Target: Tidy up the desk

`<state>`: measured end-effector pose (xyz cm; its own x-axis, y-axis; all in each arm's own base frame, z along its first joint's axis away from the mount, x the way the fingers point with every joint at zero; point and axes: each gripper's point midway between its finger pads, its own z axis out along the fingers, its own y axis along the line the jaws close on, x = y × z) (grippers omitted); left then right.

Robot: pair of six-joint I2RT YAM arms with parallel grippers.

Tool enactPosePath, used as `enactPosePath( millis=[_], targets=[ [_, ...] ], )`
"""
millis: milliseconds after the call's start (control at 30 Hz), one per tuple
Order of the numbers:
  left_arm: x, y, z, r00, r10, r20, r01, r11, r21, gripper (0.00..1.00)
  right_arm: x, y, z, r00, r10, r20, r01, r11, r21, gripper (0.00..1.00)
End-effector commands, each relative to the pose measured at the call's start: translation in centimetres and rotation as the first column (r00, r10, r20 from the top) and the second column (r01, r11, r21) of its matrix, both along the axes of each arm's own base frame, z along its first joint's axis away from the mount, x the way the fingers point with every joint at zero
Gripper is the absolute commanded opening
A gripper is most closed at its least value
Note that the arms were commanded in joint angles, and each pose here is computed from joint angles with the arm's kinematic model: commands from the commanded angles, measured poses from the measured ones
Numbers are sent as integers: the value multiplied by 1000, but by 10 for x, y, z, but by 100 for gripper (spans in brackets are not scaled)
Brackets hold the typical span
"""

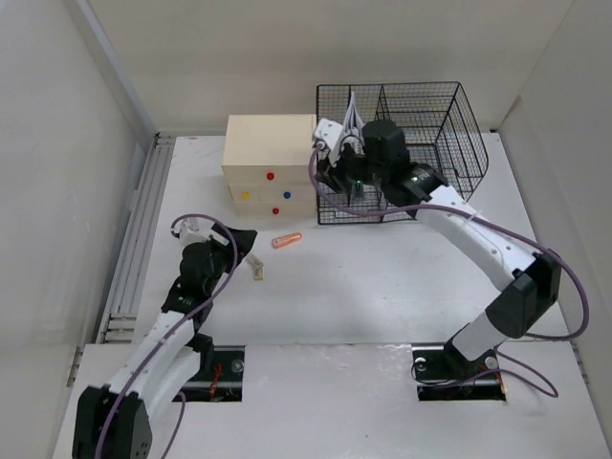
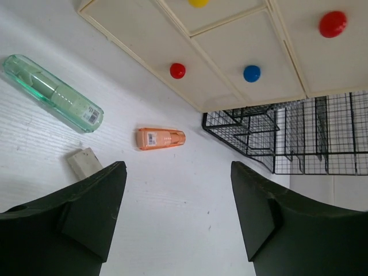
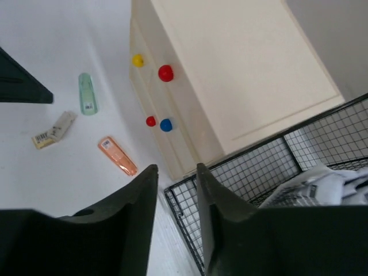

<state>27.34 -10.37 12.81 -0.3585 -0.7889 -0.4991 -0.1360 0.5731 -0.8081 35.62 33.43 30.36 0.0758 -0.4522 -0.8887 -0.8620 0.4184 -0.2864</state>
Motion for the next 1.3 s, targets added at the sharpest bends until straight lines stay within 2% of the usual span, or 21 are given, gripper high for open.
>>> enactPosePath(
  millis=[0,100,167,367,533,567,633,667,733,833,967,1267],
  targets=[
    [27,-12,47,984,-29,173,34,999,-26,71,-22,-9,42,995,104,5,-103,984,145,36],
    [41,-13,47,984,-14,179,19,999,-26,71,-18,-26,40,994,104,-26,-98,977,191,35],
    [49,-12,53,979,3,204,5,999,-39,68,-16,-33,42,994,105,-35,-95,973,211,32],
    [70,-6,40,986,22,168,-17,999,-33,58,-22,-32,40,983,173,-65,-153,960,236,28],
    [80,-29,31,982,-96,164,103,994,-30,46,-17,-33,33,982,172,-83,-149,961,232,23],
    [79,-37,28,978,-126,164,133,991,-33,37,-17,-33,33,982,172,-83,-149,961,232,23],
    [83,-50,47,956,-177,236,193,980,-45,37,-16,-31,28,979,181,-94,-155,961,231,23],
    [85,-55,41,956,-186,226,203,978,-56,37,-16,-31,24,978,180,-102,-153,962,228,23],
    [91,-64,55,946,-195,260,224,971,-88,43,-17,-31,24,978,179,-110,-149,961,232,23],
    [103,-71,52,949,-190,251,220,971,-96,48,-17,-31,24,978,179,-110,-149,961,232,23],
    [125,-76,47,962,-167,217,190,978,-91,48,-17,-31,22,977,177,-118,-146,961,236,23],
    [140,-87,27,969,-177,175,194,977,-86,48,-13,-29,13,975,176,-137,-141,963,230,23]
  ],
)
